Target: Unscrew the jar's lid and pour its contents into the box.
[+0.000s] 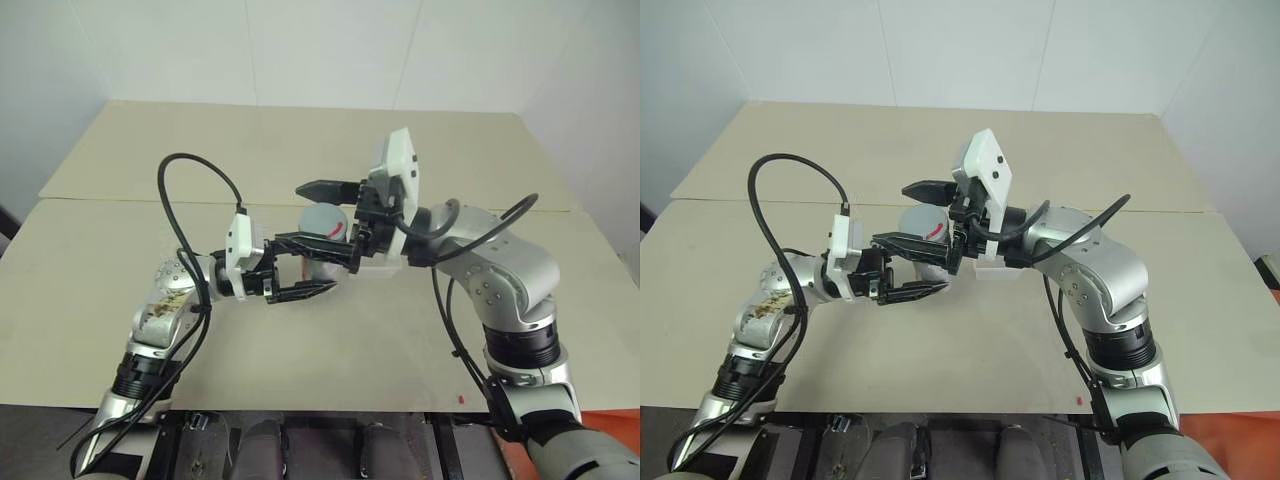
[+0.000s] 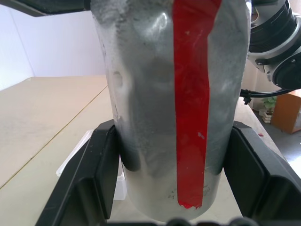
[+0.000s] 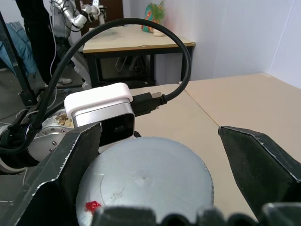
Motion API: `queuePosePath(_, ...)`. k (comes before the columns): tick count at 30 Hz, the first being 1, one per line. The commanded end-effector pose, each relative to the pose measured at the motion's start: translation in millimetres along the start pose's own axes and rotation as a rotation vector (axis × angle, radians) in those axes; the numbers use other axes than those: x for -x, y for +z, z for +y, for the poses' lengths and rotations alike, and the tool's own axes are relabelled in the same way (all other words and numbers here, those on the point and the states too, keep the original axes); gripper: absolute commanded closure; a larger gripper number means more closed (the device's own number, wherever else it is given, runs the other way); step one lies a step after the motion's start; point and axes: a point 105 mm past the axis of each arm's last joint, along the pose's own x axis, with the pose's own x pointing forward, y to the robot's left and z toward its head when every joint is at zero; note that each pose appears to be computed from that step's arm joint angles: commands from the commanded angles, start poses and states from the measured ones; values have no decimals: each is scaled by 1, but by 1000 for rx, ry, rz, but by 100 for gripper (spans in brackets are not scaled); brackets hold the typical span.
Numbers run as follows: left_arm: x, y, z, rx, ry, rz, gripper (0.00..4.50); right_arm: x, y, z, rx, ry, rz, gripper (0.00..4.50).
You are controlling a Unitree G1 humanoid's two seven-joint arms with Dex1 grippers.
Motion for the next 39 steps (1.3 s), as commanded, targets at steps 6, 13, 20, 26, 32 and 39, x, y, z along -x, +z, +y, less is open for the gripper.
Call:
queuePosePath(6,12,3,19,-29,108,-7,165,25,17,-13,94,-175,-29,1)
queuePosePath(13,15,-6,23,-23,191,6,165,31,20,-14,80,-240,-53,1)
queuePosePath(20,15,-19,51,-68,511,41,165,30,22,-11,66,-308,-81,1)
queuePosePath(26,1,-20,63,-104,654,41,165,7,6,-24,68,-469,-8,1)
queuePosePath(32,-11,-18,60,-111,642,21,165,-6,-3,-39,63,-565,25,1)
queuePosePath(39,-14,-16,56,-107,638,8,165,-8,-4,-47,40,-605,17,1)
